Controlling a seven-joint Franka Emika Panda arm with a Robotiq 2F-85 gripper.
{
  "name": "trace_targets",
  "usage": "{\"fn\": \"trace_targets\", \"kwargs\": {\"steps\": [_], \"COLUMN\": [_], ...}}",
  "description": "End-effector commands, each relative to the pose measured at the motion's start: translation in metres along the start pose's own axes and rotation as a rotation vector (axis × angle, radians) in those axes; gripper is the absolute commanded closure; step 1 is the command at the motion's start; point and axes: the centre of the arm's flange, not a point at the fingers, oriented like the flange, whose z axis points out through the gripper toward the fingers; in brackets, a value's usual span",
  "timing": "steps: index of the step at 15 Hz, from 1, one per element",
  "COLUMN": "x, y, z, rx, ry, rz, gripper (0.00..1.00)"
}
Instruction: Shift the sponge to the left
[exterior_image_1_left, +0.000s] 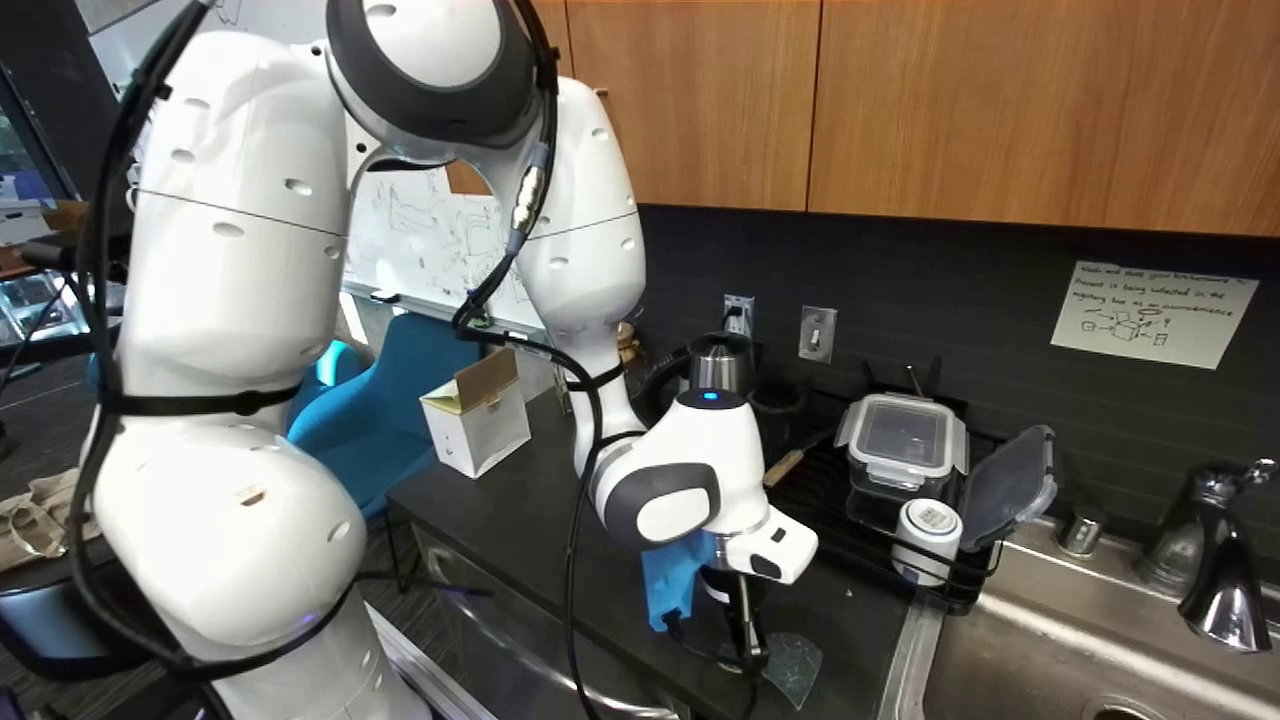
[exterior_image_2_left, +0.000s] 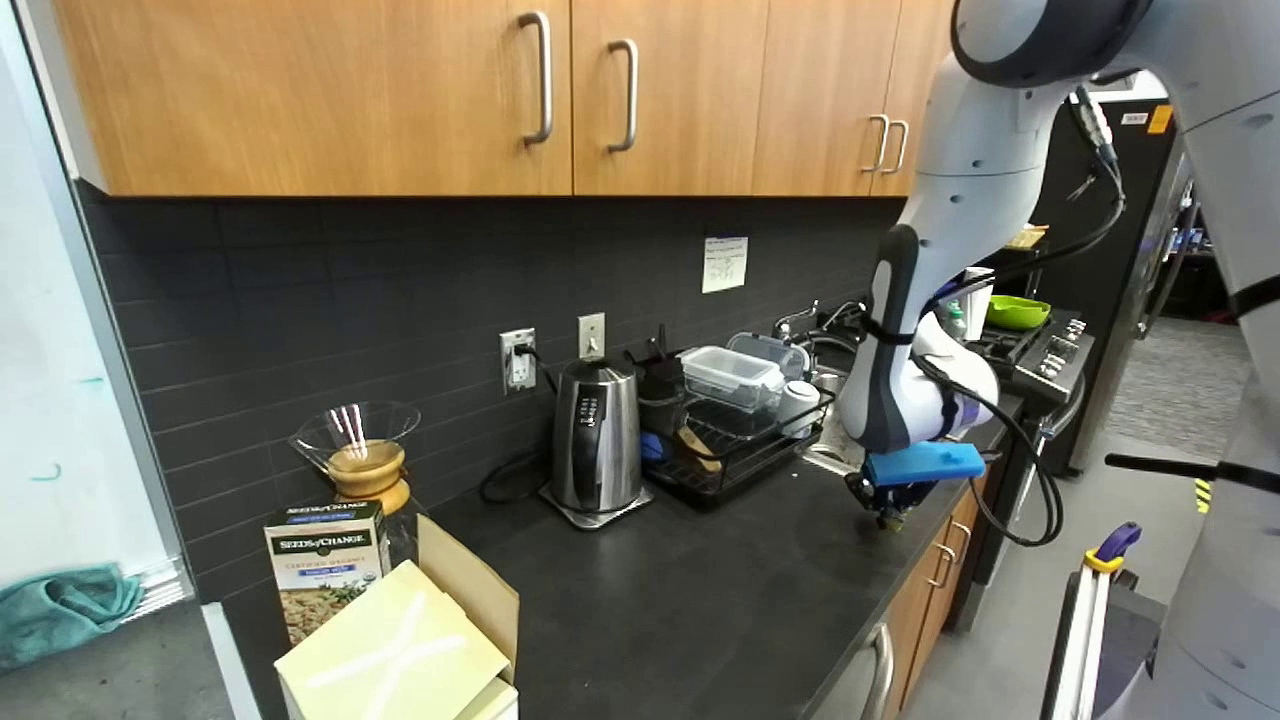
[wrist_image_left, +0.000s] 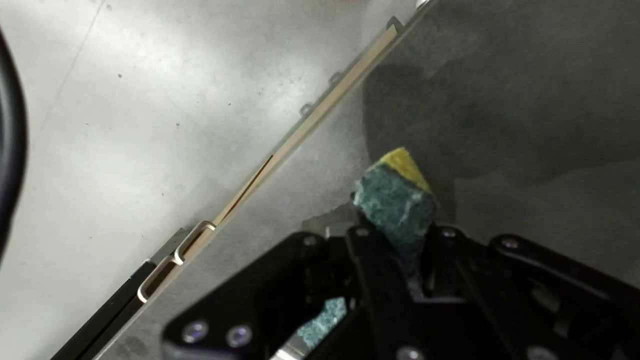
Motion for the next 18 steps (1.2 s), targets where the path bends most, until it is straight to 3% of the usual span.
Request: {"fn": "trace_targets", "kwargs": {"steps": [1,10,18], "x": [-0.037,-0.087,-0.130], "y": [-0.009,-0.056,-0.096], "z": [-0.028,-0.046,-0.054], "rx": [0.031,0.109,0.145], "ry": [0.029,0.095,0.091], "rz": [-0.046,-0.186,-0.302], "gripper": [0.95,0.95,0.95]}}
